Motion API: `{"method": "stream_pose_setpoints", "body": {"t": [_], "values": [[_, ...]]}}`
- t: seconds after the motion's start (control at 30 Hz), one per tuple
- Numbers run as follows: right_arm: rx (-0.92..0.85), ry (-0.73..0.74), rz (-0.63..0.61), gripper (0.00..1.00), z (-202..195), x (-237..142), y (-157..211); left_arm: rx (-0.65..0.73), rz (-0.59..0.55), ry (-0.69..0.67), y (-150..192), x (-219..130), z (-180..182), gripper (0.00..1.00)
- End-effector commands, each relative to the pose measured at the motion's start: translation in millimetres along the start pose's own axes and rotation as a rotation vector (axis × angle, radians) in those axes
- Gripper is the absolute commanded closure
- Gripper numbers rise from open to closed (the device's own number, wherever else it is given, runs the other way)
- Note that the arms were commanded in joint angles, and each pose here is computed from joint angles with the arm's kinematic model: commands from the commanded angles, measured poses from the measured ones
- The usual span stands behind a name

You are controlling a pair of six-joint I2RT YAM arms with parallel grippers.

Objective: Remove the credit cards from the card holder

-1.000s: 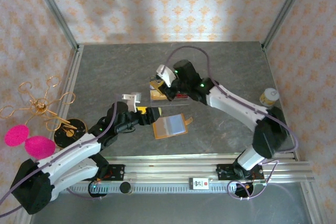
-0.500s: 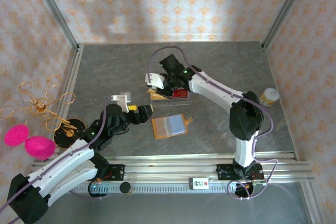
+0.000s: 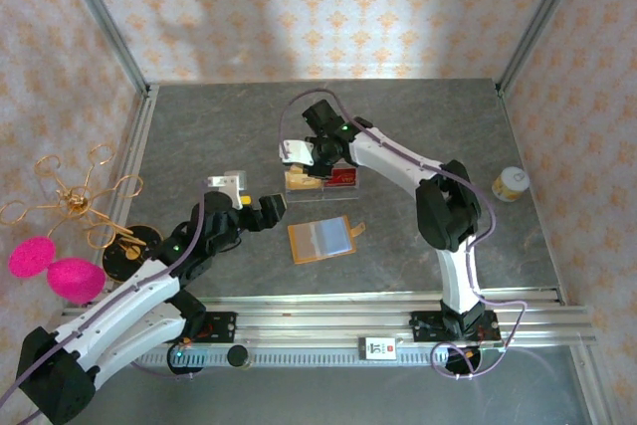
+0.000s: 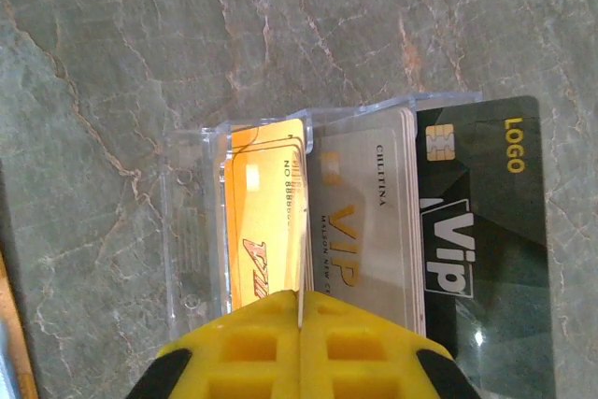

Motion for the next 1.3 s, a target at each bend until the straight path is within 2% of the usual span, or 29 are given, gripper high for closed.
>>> {"method": "stream_pose_setpoints", "body": {"t": [0.0, 0.27, 0.4, 0.47, 0.67, 0.7, 0.77, 0.83, 0.93, 1.0, 1.07, 1.17, 1.23, 1.27], "values": [[-0.035, 0.009, 0.054, 1.0, -6, 5, 9, 0.024, 0.001, -0.029, -7, -2, 2, 0.01], [-0.022, -0.016, 0.062, 1.0, -4, 15, 13, 0.021, 0.018, -0.029, -3, 3, 3, 0.01], [0.01, 0.017, 0.053, 0.74, -10, 15, 10, 0.022, 0.02, -0.026, -2, 5, 3, 0.01], [0.042, 0.057, 0.023, 0.69, -18, 11, 3, 0.023, 0.012, -0.019, -4, 6, 2, 0.01], [0.173, 0.201, -0.178, 0.6, -43, -39, -37, 0.02, -0.077, 0.024, -27, 6, -10, 0.01], [0.222, 0.23, -0.23, 0.57, -46, -50, -42, 0.022, -0.11, 0.024, -36, 7, -12, 0.01], [0.335, 0.308, -0.333, 0.4, -54, -75, -49, 0.028, -0.176, -0.005, -52, 9, -11, 0.01], [0.463, 0.383, -0.433, 0.39, -57, -99, -48, 0.02, -0.244, -0.047, -69, 10, -8, 0.01], [0.693, 0.552, -0.603, 0.38, -58, -139, -32, 0.008, -0.358, -0.168, -92, 12, 8, 0.01], [0.858, 0.667, -0.677, 0.33, -56, -162, -10, 0.024, -0.423, -0.28, -109, 14, 23, 0.01], [0.96, 0.726, -0.691, 0.29, -48, -174, 9, 0.089, -0.452, -0.357, -122, 19, 34, 0.01], [1.161, 0.907, -0.684, 0.23, -43, -195, 51, 0.114, -0.429, -0.413, -139, 36, 56, 0.01], [1.245, 0.999, -0.688, 0.12, -35, -207, 73, 0.112, -0.429, -0.476, -149, 41, 79, 0.01], [1.29, 1.033, -0.693, 0.01, -28, -212, 84, 0.13, -0.421, -0.514, -149, 44, 93, 0.01]]}}
Point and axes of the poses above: each hand's point on the last joint's axis, 136 mm out from that joint toward the fingers, its own x axis out along the fingers, its own z axis along the line the jaws close on, y = z × x, the point moved 1 cm from there along -x, back along the fingers, and after that the axes turned 1 degree about -x, right-handed, at the moved point
